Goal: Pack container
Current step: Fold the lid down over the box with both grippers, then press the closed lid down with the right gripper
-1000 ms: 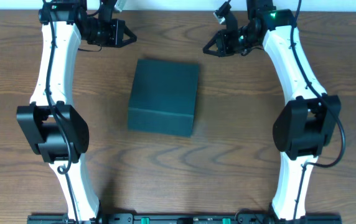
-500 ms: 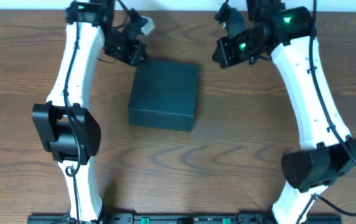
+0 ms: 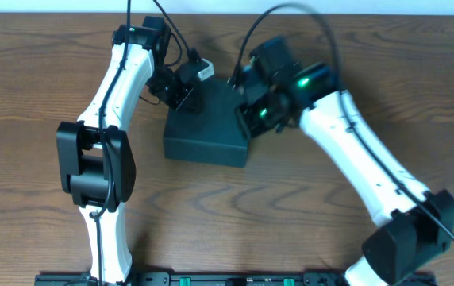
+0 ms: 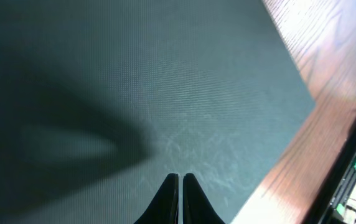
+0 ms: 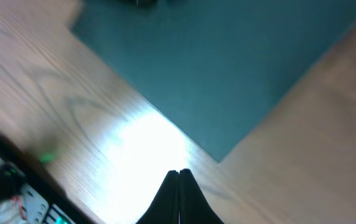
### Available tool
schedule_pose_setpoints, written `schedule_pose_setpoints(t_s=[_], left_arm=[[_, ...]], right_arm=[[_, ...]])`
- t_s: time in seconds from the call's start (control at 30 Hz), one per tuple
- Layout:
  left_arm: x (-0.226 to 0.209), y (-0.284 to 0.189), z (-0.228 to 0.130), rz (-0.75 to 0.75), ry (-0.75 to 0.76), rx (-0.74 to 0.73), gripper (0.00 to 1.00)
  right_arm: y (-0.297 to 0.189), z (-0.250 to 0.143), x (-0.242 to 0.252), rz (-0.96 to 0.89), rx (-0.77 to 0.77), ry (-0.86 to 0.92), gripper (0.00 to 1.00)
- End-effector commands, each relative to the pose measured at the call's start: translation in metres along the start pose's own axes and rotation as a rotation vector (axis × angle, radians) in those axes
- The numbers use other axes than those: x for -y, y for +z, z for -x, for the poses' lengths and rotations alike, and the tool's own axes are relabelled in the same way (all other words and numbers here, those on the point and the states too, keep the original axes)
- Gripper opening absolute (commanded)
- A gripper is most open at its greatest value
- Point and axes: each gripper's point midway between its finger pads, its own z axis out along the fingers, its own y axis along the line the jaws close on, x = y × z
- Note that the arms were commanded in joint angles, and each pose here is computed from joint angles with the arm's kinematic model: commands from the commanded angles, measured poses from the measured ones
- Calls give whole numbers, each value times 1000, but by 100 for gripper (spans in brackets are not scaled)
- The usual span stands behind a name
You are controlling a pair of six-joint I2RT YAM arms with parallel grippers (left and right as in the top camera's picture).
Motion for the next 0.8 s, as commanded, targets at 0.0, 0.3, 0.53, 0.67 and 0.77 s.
schedule_pose_setpoints(t_s=[0.0,0.3,0.53,0.67,0.77], left_arm=[[2,4,-7,-4,17,-11,5],[-5,21,-17,-11,6,-20,6],[-5,22,-17,-11,6,-19,5],[-5,22,-16,-10,7,-17,6],[-5,22,-16,-10,8,-16,6]], right_arm=[[16,-18,-13,-55,-22,10,2],[66,-39,-22,-212,4,-84,2],[94,-48,-21,-207,41,-114,2],[105,-51,-25,-225,71,-138,2],[106,-45,-18,-319,136,-120,2]])
